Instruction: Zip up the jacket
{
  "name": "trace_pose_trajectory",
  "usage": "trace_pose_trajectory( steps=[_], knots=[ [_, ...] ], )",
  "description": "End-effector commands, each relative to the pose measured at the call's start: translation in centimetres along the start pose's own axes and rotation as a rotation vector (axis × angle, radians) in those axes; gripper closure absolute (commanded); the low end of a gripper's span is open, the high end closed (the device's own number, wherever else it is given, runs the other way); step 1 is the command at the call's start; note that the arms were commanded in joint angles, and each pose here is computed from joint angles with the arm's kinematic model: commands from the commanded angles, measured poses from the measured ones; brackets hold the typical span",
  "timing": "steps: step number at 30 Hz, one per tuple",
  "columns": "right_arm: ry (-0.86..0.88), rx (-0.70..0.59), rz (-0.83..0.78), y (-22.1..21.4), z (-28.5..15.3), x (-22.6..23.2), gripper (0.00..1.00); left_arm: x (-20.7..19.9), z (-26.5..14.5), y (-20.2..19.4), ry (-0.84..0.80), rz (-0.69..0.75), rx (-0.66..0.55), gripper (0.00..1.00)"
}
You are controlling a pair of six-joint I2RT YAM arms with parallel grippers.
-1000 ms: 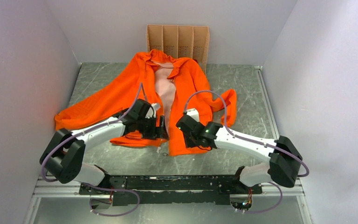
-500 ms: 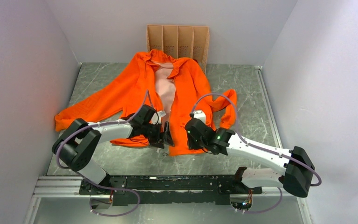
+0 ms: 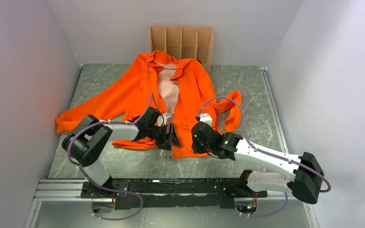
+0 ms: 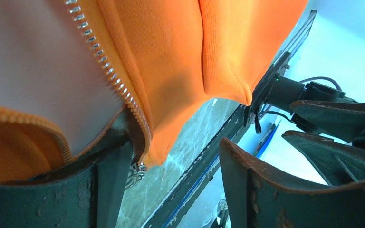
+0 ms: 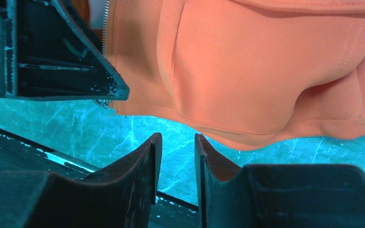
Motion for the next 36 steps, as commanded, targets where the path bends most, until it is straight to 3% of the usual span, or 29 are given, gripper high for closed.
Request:
trace_pose_trajectory(
  steps=[1, 10, 12, 15, 16, 26, 36],
  knots=[
    [0.015, -0.035, 0.034, 0.1, -0.1, 0.2, 0.66, 1.0, 1.0, -0.1, -0.012, 0.004, 0.001, 0.28],
    [0.062, -0.051, 0.05, 0.2, -0.4, 0.7, 0.66, 0.6, 1.4, 0.9, -0.036, 0.032, -0.04, 0.45],
    [0.078, -0.059, 0.055, 0.3, -0.5, 0.9, 0.67, 0.1, 1.1, 1.3, -0.065, 0.051, -0.059, 0.58],
    [0.101, -0.086, 0.067, 0.6, -0.9, 1.0, 0.67, -1.1, 0.8, 1.8, -0.109, 0.07, -0.08, 0.9],
    [0.109, -0.097, 0.07, 0.6, -1.0, 1.0, 0.68, -1.5, 0.7, 2.0, -0.126, 0.08, -0.086, 0.92],
    [0.245, -0.269, 0.093, 3.0, -3.6, 1.9, 0.7, -6.7, -2.1, 3.0, -0.327, 0.174, -0.149, 0.92],
    [0.345, -0.309, 0.126, 4.6, -4.6, 2.9, 0.51, -10.6, -4.6, 3.1, -0.506, 0.241, -0.136, 0.92]
  ],
)
Point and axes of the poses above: each gripper's point midway between its finger pads, its own z axis out along the fingers, its own x axis along the line the jaws close on, y = z × x, the point moved 5 cm from there along -z, back along the fingers, and after that the axes turned 15 degrees about -z, right-handed, at the moved point
